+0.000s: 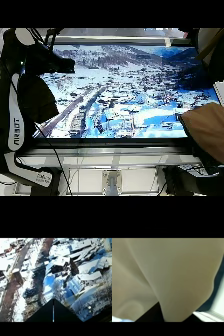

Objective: Fold the clothes and pants, and hang the long-sleeved shirts on hangers.

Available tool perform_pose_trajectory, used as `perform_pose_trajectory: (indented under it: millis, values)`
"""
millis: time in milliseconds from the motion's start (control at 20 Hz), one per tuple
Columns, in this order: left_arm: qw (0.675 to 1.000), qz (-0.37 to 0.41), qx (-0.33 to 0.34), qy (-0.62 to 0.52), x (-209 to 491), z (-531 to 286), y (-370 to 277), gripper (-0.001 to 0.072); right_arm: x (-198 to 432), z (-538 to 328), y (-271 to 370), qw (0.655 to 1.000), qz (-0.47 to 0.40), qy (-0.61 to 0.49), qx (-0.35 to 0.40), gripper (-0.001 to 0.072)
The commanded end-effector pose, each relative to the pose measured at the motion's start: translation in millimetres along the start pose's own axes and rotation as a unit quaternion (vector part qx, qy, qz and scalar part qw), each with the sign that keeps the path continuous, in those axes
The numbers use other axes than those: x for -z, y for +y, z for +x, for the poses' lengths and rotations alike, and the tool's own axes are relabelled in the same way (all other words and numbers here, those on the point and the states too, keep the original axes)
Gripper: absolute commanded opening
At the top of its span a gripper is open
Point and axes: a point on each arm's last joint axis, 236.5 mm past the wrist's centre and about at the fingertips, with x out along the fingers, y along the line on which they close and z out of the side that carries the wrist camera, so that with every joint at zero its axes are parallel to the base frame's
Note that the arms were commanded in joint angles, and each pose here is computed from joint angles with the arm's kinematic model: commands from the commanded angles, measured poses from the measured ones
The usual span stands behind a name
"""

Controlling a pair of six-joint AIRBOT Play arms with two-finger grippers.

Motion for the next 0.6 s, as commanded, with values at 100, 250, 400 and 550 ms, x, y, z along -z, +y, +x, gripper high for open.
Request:
perform_pose_trajectory:
  millis: [100,250,400,550]
  values:
    - [1.0,-0.016,0.0,-0.001,-0.2,-0.1,-0.2,0.0011,2.1,6.0,-58.0,0.994,0.045,-0.011,0.095,0.0624]
    - [1.0,-0.016,0.0,0.0,-0.1,-0.2,0.0,0.0011,-35.2,-22.7,11.1,0.991,0.1,-0.077,-0.041,0.0616]
    - [1.0,-0.015,0.015,-0.004,-2.2,0.2,-8.4,0.0011,-56.2,-97.7,170.3,0.93,-0.019,-0.145,-0.337,0.0432]
    - [0.999,-0.003,0.04,-0.027,-10.3,-10.3,-32.8,0.001,40.8,-142.9,285.9,0.851,-0.264,-0.117,-0.438,0.003]
